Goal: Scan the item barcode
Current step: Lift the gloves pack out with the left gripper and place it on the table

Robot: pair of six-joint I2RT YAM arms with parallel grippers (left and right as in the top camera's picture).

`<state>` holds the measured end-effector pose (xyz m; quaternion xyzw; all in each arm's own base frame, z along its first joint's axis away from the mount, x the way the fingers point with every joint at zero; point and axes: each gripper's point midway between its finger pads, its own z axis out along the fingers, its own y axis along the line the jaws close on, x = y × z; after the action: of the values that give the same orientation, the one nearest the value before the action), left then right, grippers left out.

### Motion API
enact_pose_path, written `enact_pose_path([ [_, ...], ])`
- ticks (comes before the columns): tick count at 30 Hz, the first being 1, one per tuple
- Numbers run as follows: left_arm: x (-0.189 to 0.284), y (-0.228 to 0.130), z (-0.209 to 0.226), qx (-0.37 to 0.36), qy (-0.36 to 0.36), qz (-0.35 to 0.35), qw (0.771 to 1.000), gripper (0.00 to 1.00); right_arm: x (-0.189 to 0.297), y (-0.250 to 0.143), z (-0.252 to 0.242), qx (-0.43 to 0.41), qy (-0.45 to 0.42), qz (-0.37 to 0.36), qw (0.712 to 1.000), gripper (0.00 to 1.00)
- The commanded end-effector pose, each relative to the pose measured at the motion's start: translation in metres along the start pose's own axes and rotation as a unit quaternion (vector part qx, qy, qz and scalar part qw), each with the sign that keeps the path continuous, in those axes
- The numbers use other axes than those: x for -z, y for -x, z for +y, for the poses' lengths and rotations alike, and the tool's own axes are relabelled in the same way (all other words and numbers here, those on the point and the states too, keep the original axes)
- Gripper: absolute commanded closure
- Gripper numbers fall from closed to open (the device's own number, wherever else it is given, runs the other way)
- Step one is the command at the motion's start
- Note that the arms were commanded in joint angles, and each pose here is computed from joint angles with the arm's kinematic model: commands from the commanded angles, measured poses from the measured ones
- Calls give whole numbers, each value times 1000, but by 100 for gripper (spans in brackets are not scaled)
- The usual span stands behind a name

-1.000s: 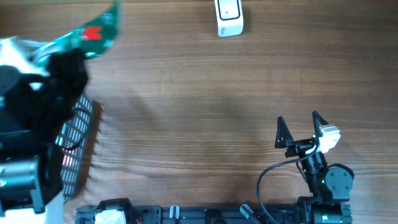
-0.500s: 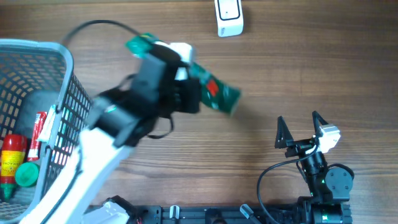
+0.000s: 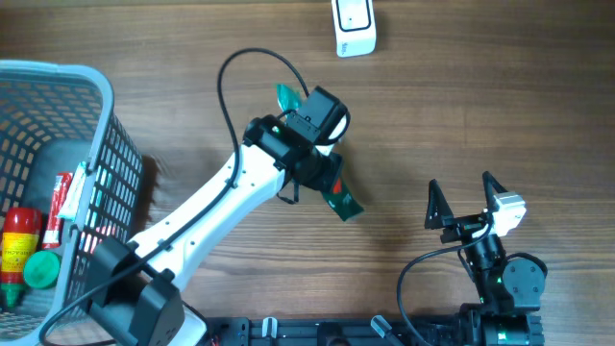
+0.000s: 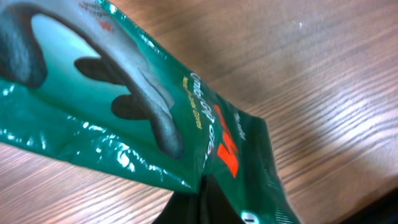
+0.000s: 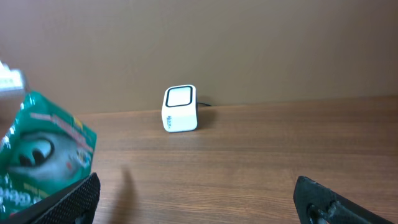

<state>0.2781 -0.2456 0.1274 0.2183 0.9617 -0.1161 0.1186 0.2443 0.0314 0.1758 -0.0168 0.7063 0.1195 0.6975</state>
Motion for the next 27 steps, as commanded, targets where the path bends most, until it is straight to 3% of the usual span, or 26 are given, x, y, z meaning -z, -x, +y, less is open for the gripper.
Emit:
enact_pose_path([
  [1, -14, -3, -11, -38, -37, -2, 999, 96, 0, 0, -1, -6, -4, -1, 1000, 0],
  [9, -35, -4, -13, -38, -51, -4, 998, 95, 0, 0, -1, -6, -4, -1, 1000, 0],
  [14, -44, -14, -6, -34, -37, 11, 999, 81, 0, 0, -1, -6, -4, -1, 1000, 0],
  [15, -45, -16, -5, -34, -37, 15, 999, 75, 0, 0, -1, -7, -4, -1, 1000, 0],
  [16, -45, -19, -4, -33, -36, 20, 999, 61, 0, 0, -1, -7, -4, -1, 1000, 0],
  [17, -45, -19, -4, -33, -34, 20, 999, 36, 0, 0, -1, -6, -4, -1, 1000, 0],
  [18, -44, -19, -2, -33, -29, 19, 999, 30, 0, 0, -1, -6, -4, -1, 1000, 0],
  [20, -36, -14, 4, -33, -7, 11, 999, 23, 0, 0, -1, -6, -4, -1, 1000, 0],
  [23, -8, 1, 7, -28, 5, -9, 1000, 3, 0, 0, -1, -6, -4, -1, 1000, 0],
  [27, 60, 40, 27, 2, 49, -82, 995, 0, 0, 0, -1, -6, -4, -1, 1000, 0],
])
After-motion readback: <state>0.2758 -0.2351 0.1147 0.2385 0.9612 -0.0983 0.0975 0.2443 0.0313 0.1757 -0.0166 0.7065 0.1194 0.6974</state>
